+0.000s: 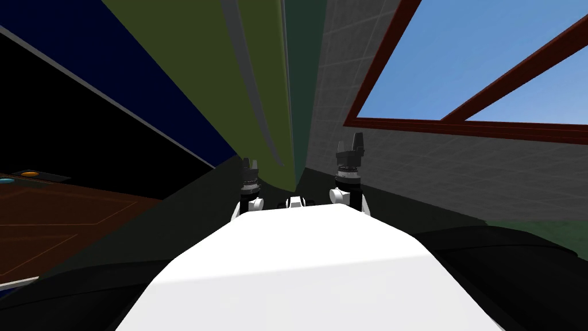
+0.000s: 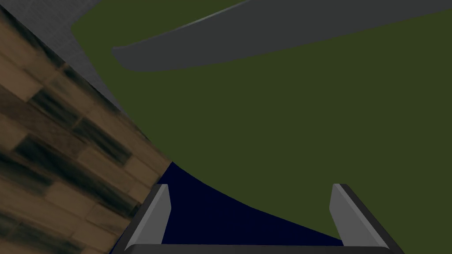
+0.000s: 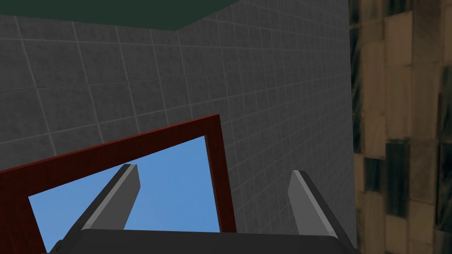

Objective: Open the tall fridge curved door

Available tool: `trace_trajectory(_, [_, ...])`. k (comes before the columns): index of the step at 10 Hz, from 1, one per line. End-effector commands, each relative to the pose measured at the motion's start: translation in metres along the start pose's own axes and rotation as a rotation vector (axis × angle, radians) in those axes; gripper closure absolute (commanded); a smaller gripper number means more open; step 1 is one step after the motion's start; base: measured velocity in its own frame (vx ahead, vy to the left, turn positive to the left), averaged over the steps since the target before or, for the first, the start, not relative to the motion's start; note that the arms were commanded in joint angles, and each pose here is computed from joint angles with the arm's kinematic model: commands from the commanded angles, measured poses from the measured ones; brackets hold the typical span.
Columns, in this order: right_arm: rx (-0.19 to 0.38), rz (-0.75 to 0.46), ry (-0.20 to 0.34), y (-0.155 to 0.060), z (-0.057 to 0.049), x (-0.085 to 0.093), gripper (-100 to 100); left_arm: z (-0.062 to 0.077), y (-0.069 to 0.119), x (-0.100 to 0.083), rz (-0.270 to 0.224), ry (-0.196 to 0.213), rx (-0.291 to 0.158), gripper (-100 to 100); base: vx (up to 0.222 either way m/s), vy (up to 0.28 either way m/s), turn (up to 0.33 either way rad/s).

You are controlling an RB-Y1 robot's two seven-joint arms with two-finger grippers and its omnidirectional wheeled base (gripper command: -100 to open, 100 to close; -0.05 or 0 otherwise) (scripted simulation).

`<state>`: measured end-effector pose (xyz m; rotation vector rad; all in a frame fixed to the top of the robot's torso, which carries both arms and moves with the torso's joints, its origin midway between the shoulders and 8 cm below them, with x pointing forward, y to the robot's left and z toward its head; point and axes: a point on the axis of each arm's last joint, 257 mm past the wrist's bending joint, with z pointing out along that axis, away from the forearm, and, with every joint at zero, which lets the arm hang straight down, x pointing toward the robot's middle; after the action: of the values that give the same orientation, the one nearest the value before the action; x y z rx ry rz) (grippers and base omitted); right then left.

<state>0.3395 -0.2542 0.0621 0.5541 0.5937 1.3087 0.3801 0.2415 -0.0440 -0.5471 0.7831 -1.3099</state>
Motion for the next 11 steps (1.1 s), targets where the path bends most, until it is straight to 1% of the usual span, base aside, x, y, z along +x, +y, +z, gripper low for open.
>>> trace_trajectory(1, [0.0,0.0,0.0,0.0,0.0,0.0,0,-0.008,0.022,0.004,0.014,0.004,-0.027,-100,0.058,-0.076,0.137])
trace_trajectory(5, [0.0,0.0,0.0,0.0,0.0,0.0,0,-0.02,0.055,0.011,0.038,0.004,-0.065,-100,0.065,-0.12,0.129])
trace_trajectory(6, [0.0,0.0,0.0,0.0,0.0,0.0,0,-0.023,0.061,0.012,0.038,0.005,-0.077,-100,0.063,-0.094,0.039])
trace_trajectory(7, [0.0,0.0,0.0,0.0,0.0,0.0,0,-0.028,0.071,0.014,0.045,0.006,-0.092,-100,0.054,-0.064,0.071])
trace_trajectory(9, [0.0,0.0,0.0,0.0,0.0,0.0,0,-0.032,0.081,0.016,0.051,0.006,-0.107,-100,0.051,-0.074,0.095])
trace_trajectory(10, [0.0,0.0,0.0,0.0,0.0,0.0,0,-0.036,0.089,0.018,0.057,0.006,-0.119,-100,0.048,-0.075,0.092])
trace_trajectory(11, [0.0,0.0,0.0,0.0,0.0,0.0,0,-0.037,0.091,0.018,0.058,0.007,-0.123,-100,0.029,-0.061,0.04])
